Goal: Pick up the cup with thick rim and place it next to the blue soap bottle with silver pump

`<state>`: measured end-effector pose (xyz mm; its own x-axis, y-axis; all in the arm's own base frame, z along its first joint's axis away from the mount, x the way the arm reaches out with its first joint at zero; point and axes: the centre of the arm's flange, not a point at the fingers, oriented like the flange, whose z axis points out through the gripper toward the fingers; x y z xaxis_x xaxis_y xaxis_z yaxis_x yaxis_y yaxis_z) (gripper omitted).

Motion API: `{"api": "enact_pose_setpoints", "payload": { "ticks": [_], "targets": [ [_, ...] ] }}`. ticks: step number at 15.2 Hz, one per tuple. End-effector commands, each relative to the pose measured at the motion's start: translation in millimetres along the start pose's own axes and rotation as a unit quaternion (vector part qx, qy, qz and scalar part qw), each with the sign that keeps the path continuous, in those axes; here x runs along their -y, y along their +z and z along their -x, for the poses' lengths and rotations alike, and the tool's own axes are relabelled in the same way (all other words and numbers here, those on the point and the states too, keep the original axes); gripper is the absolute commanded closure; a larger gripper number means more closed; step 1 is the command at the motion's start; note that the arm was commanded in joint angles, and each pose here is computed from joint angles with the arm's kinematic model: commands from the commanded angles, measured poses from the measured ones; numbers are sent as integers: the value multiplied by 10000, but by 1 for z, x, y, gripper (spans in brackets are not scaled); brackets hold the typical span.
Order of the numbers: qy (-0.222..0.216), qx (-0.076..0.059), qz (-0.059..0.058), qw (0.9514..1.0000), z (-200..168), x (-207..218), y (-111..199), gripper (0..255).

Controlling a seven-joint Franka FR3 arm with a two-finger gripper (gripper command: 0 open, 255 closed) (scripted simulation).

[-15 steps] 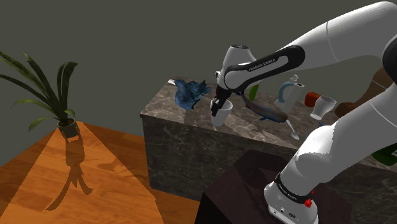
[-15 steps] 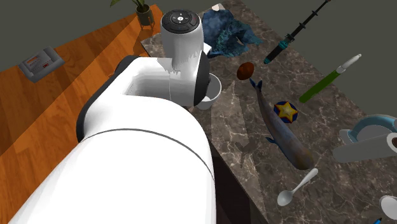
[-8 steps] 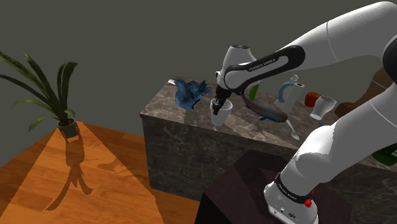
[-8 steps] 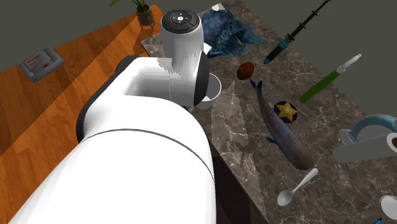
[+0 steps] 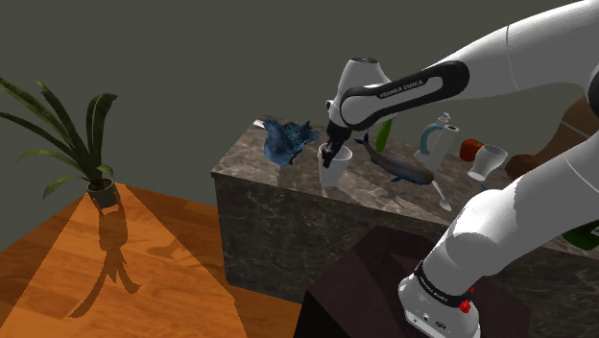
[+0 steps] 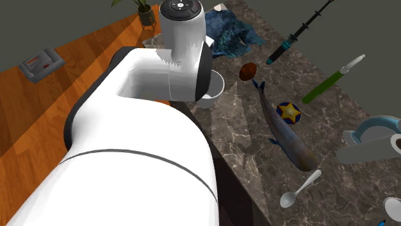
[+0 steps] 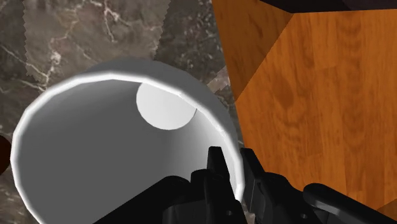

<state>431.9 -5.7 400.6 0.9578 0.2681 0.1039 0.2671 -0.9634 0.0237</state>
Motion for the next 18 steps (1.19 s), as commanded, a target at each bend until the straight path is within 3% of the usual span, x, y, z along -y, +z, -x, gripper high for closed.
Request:
{"api": "enact_pose_setpoints", "payload": {
  "ticks": [1,18],
  "targets": [
    [-1,0,0,10000,0,0,-12,255],
    [-1,0,0,10000,-10,-3,-101,255]
  ]
}}
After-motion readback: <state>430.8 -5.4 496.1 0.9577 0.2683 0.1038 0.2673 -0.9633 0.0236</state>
